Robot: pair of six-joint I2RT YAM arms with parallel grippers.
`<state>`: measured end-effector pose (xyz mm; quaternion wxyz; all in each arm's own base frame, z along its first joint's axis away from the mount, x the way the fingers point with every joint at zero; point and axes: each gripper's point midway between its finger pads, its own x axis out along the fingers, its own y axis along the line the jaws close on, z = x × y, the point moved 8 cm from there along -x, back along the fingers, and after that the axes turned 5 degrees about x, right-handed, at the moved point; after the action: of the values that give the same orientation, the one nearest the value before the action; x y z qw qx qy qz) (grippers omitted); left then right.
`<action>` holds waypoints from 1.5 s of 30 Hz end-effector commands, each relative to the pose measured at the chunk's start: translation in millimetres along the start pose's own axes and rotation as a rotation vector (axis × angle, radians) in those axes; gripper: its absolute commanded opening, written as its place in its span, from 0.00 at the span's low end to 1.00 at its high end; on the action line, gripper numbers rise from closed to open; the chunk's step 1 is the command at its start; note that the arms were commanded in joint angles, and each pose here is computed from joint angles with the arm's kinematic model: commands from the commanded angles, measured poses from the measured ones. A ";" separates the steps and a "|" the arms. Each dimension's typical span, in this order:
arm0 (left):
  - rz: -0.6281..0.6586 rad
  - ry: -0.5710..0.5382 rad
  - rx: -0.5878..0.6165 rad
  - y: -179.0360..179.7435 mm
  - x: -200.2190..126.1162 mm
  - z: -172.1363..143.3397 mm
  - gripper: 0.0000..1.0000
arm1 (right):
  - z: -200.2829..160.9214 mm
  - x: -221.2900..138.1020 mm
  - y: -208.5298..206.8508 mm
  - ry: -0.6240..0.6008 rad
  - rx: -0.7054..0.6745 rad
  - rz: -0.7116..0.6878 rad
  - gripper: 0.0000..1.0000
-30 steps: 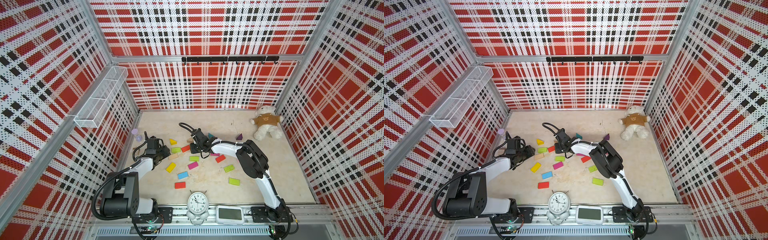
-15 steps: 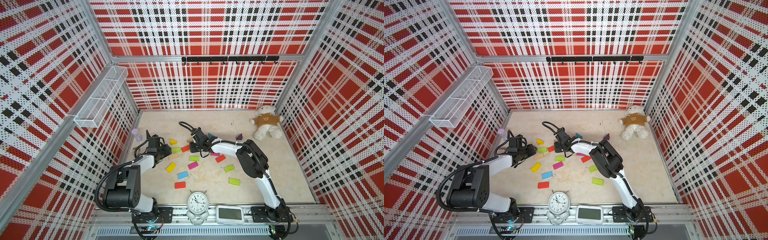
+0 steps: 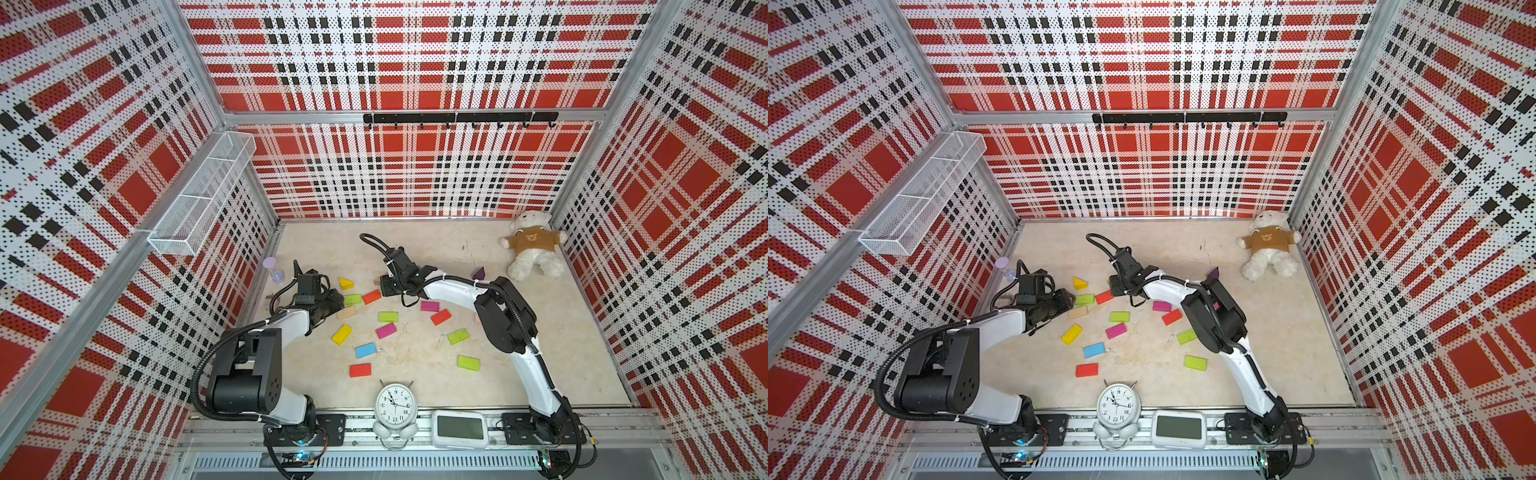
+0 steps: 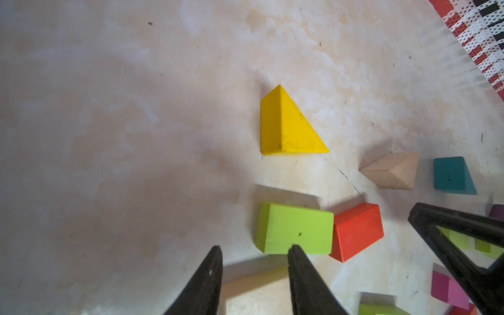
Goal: Assemble a carrot with building blocks
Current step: Assemble the building block at the center of the board.
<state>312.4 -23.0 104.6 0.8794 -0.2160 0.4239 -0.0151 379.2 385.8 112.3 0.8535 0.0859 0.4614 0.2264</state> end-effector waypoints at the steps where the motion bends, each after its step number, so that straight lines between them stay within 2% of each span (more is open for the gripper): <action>1: -0.022 -0.029 0.022 -7.8 1.5 10.7 0.43 | -3.4 13.3 -4.5 0.006 -0.023 -0.030 0.24; 17: -0.019 -0.018 0.022 -7.0 4.4 9.3 0.43 | -14.7 17.5 3.3 0.030 -0.054 -0.060 0.24; 45: -0.033 -0.002 0.026 -7.6 8.4 8.4 0.42 | -26.8 10.5 18.6 0.047 -0.027 -0.017 0.23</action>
<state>317.5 -25.6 100.5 0.8763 -0.2165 0.4299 -0.0221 360.0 401.0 91.7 0.8458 0.0528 0.4834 0.2192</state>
